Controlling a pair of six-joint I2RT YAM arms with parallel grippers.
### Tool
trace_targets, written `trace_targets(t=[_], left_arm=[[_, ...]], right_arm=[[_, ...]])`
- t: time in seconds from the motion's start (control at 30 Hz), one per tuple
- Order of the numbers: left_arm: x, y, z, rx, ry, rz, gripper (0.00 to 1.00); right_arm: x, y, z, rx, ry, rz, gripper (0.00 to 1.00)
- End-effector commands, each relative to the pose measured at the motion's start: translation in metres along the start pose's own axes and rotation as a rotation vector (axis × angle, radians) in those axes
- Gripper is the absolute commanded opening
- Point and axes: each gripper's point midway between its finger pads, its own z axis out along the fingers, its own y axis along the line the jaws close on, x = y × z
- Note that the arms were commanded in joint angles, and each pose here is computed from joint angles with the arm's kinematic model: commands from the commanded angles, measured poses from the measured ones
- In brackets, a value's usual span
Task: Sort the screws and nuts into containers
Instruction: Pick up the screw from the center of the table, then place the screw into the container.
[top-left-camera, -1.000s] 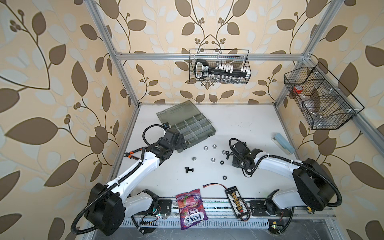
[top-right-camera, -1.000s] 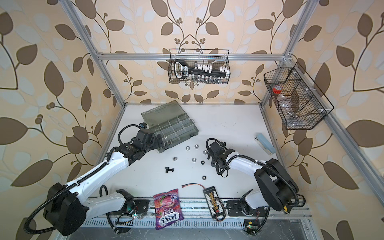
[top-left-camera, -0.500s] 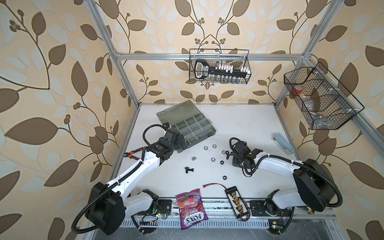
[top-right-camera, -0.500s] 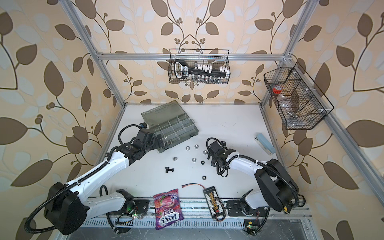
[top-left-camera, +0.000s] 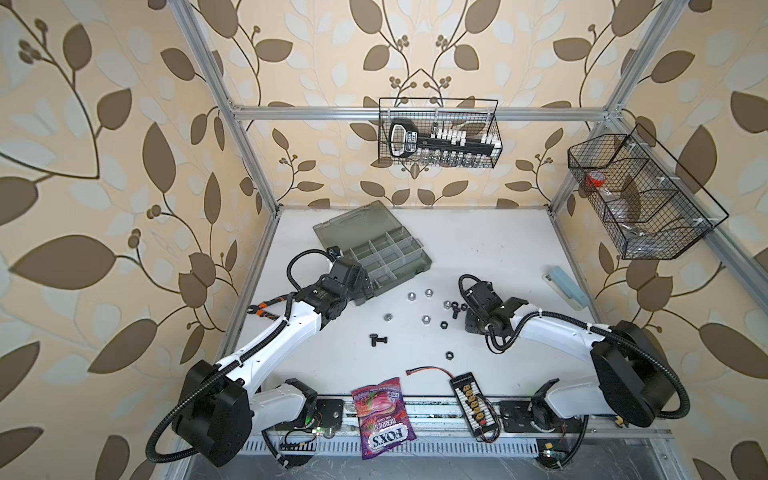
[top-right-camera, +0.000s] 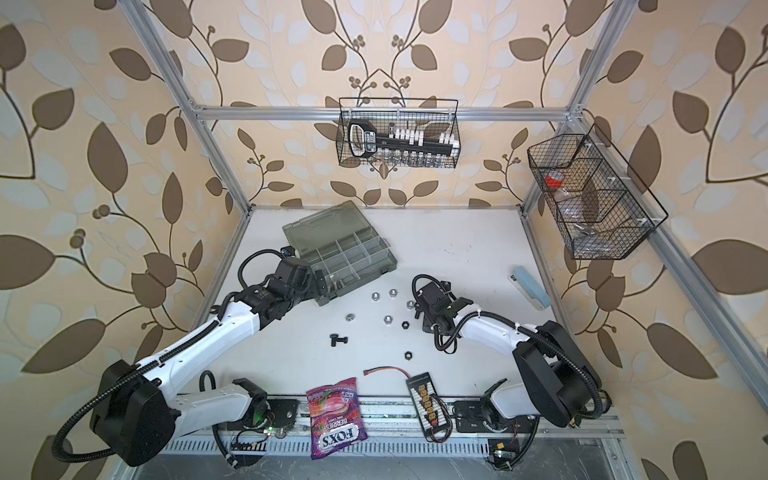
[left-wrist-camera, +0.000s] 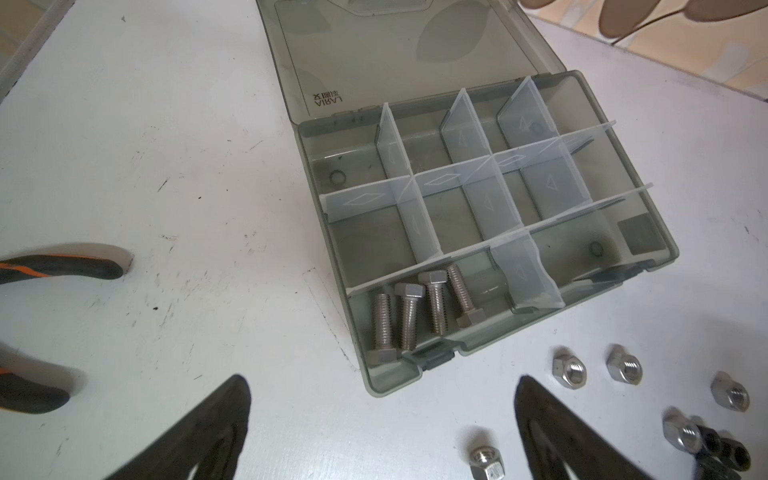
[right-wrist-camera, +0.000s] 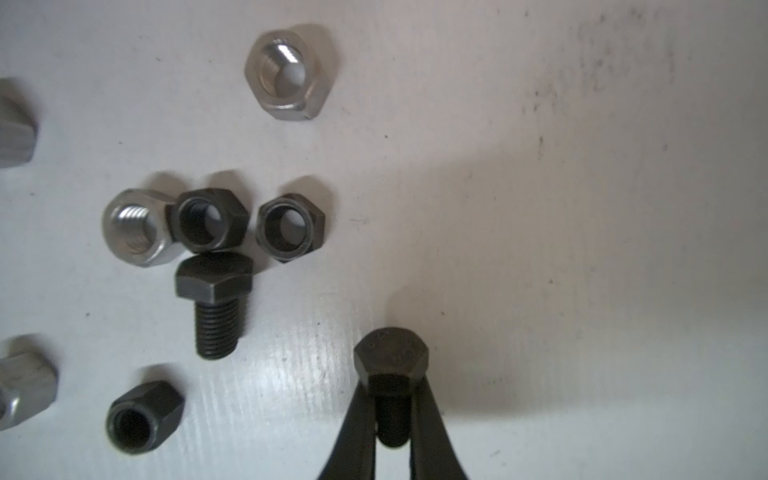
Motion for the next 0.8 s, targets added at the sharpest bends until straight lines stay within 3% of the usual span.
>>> trace_targets(t=[0.0,0.37,0.77], left_arm=[[-0.014,-0.001,-0.004,-0.001,-0.033,-0.038,0.99],[-0.007,-0.002,-0.005,0.014,-0.001,-0.048,0.99],[0.006,-0.002,-0.006,0.036,0.041,-0.078,0.99]], right_arm=[[-0.031,0.018,-0.023,-0.067,-0.083,-0.022,0.0],[-0.116,0.105,-0.052,-0.257,-0.226,-0.14,0.0],[-0.158,0.177,-0.02,-0.317,-0.22,-0.269,0.0]])
